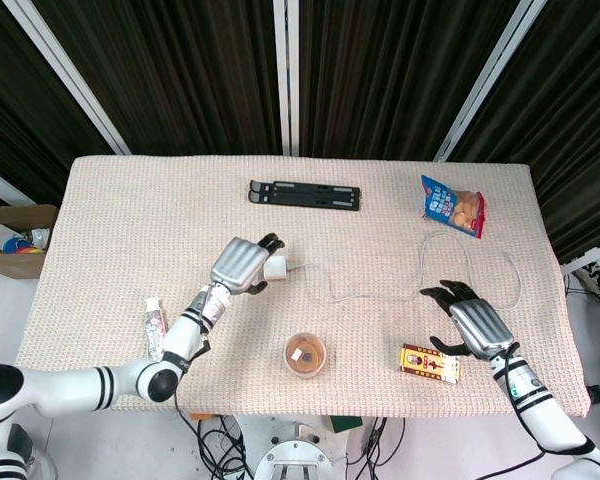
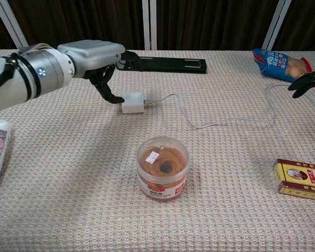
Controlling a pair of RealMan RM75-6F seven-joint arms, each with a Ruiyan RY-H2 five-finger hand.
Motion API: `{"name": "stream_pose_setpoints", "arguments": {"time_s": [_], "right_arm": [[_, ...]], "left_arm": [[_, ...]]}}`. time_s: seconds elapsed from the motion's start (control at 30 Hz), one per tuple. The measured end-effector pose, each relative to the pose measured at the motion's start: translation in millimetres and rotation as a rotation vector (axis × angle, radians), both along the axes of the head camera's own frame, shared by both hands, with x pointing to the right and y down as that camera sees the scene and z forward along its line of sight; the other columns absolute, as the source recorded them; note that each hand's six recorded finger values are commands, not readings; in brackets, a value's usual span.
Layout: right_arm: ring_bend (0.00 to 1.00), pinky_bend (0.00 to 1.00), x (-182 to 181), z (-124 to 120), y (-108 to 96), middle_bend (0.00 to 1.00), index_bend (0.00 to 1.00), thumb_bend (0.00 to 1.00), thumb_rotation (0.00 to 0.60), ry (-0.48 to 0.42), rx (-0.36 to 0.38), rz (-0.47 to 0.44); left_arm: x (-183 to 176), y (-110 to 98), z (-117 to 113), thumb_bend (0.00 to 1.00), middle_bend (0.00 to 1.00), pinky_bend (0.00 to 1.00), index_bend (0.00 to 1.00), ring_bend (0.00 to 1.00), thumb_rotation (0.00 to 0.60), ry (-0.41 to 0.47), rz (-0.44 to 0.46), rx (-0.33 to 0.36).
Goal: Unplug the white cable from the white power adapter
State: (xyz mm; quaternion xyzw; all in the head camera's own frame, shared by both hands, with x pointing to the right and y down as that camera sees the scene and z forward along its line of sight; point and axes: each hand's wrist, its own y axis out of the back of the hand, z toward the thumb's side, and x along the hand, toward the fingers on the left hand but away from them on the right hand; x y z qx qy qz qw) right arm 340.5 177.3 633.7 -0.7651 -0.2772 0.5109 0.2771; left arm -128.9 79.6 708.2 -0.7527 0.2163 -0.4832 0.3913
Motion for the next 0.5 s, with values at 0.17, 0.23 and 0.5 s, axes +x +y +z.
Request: {"name": "stream_pose_setpoints", "arguments": {"time_s": [0.17, 0.23, 0.5], "right_arm": [[0.07, 0.13, 3.3, -0.1, 0.5, 0.21, 0.22, 0.31, 0.6, 0.004, -0.001, 0.009], [0.07, 0.13, 4.2, -0.1, 0.8, 0.21, 0.22, 0.31, 0.6, 0.005, -0.001, 0.011], [0.07, 0.13, 8.9, -0.8, 1.9, 0.21, 0.22, 0.31, 0.6, 0.009, 0.0, 0.031]], "left_arm": [[14.2, -4.0, 16.2, 0.2, 0.17, 0.93, 0.2, 0.69, 0.6, -0.027, -0.017, -0.018], [16.6, -5.1, 21.9, 0.2, 0.17, 0.93, 0.2, 0.69, 0.6, -0.041, -0.018, -0.02], [16.8, -11.2, 41.9, 0.2, 0.17, 0.94, 0.2, 0.7, 0.6, -0.086, -0.037, -0.046]]}}
